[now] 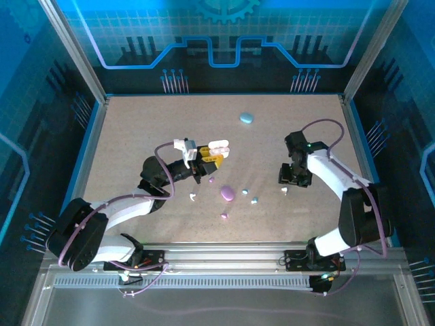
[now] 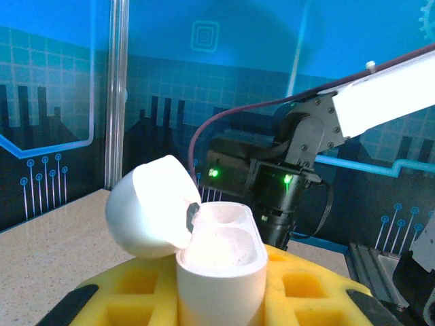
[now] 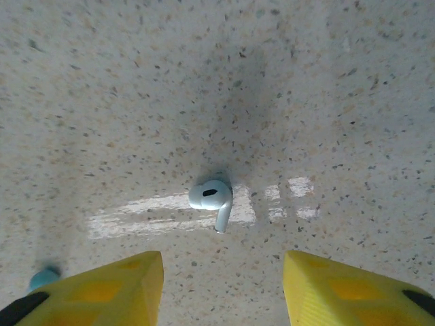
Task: Insert wireless bluetooth earbuds into charging case
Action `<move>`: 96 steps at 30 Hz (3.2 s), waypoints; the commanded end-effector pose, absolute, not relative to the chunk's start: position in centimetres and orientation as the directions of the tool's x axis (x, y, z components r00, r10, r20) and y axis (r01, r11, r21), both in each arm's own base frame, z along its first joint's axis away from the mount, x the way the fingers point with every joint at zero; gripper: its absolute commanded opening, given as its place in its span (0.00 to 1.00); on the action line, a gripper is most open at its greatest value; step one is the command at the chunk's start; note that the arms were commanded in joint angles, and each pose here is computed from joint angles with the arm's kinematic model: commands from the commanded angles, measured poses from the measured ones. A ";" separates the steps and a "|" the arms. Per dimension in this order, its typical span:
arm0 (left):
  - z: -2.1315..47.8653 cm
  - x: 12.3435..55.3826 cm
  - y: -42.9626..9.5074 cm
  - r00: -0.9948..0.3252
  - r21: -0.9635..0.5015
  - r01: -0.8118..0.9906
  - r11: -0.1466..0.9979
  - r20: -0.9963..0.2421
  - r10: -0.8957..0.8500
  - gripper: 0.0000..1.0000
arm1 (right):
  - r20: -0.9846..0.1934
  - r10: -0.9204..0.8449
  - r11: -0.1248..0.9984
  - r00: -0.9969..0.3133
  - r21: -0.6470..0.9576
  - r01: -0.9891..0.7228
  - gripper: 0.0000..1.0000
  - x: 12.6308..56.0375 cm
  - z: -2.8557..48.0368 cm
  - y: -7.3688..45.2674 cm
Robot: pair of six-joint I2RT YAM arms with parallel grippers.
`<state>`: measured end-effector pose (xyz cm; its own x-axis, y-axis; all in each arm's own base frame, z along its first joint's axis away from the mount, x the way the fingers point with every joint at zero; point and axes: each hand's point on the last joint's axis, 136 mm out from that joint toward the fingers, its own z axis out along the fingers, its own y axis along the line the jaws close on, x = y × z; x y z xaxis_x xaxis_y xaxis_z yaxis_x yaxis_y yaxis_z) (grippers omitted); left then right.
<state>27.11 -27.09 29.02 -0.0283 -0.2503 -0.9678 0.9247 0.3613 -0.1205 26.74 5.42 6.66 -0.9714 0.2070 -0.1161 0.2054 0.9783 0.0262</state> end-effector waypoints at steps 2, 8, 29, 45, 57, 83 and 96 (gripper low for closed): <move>30.2 26.3 -26.9 0.028 -0.072 0.931 0.358 -0.963 -0.266 0.17 | -0.079 0.190 0.982 -0.979 0.005 0.190 0.51 26.3 5.0 5.8; 30.1 26.4 -26.9 0.026 -0.073 0.931 0.358 -0.964 -0.263 0.17 | -0.057 0.167 0.986 -0.984 0.001 0.168 0.49 26.6 3.8 6.2; 30.1 26.6 -27.1 0.018 -0.077 0.931 0.357 -0.966 -0.257 0.17 | -0.026 0.111 0.993 -0.994 -0.029 0.112 0.44 27.6 1.8 6.4; 30.1 26.6 -27.1 0.014 -0.079 0.932 0.354 -0.967 -0.254 0.17 | -0.002 0.143 0.990 -0.990 -0.004 0.143 0.37 27.6 1.1 6.2; 29.9 26.6 -27.1 0.008 -0.085 0.930 0.356 -0.968 -0.250 0.17 | 0.013 0.165 0.986 -0.986 0.016 0.165 0.31 26.7 0.8 6.4; 29.8 26.7 -27.1 0.003 -0.089 0.929 0.359 -0.969 -0.247 0.17 | -0.063 0.115 0.993 -0.991 -0.001 0.116 0.32 27.0 3.1 7.2; 29.4 27.1 -27.2 -0.020 -0.114 0.926 0.359 -0.966 -0.256 0.18 | -0.121 0.141 0.988 -0.983 -0.038 0.147 0.46 27.3 4.8 6.0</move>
